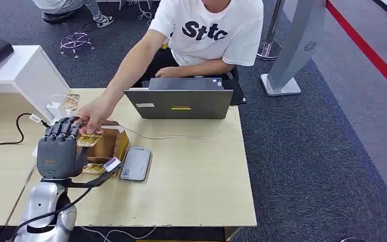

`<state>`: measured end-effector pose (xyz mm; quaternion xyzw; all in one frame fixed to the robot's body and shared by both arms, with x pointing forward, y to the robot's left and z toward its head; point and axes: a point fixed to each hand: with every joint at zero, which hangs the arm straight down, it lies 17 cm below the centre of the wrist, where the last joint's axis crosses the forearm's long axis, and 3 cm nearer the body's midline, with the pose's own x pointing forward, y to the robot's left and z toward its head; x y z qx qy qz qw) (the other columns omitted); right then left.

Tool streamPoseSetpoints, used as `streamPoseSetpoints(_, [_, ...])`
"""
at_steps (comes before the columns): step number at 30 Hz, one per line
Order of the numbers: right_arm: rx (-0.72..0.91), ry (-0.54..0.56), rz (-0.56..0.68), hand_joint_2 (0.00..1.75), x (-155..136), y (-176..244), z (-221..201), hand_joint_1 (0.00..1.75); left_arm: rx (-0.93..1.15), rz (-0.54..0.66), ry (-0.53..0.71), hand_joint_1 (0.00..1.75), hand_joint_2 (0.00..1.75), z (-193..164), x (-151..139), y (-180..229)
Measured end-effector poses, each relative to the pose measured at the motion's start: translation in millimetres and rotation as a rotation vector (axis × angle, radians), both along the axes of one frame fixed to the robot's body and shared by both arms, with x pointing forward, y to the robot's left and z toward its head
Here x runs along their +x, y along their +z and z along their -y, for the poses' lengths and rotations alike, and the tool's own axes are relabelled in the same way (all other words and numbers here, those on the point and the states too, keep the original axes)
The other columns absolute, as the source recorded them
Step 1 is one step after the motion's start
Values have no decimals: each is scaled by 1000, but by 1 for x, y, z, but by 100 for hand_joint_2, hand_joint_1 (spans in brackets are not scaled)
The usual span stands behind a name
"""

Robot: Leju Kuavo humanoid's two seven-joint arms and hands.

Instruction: Pass the card to the sensor for recognition and then transmit it.

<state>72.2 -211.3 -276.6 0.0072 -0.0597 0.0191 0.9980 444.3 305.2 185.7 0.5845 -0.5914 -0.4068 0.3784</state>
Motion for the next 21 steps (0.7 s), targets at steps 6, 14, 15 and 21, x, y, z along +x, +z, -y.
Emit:
streamPoseSetpoints(6, [0, 0, -1, 175, 0, 0, 0, 0, -6, 1, -10, 175, 175, 4, 0, 0])
streamPoseSetpoints(14, [-2, 9, -1, 175, -1, 0, 0, 0, -7, -8, -49, 175, 175, 16, 0, -2])
streamPoseSetpoints(15, [-2, 9, -2, 175, -1, 0, 0, 0, -9, -12, -53, 175, 175, 18, 0, -3])
streamPoseSetpoints(21, [-3, 13, -1, 175, -1, 0, 0, 0, -10, -60, -123, 175, 175, 48, 0, -19])
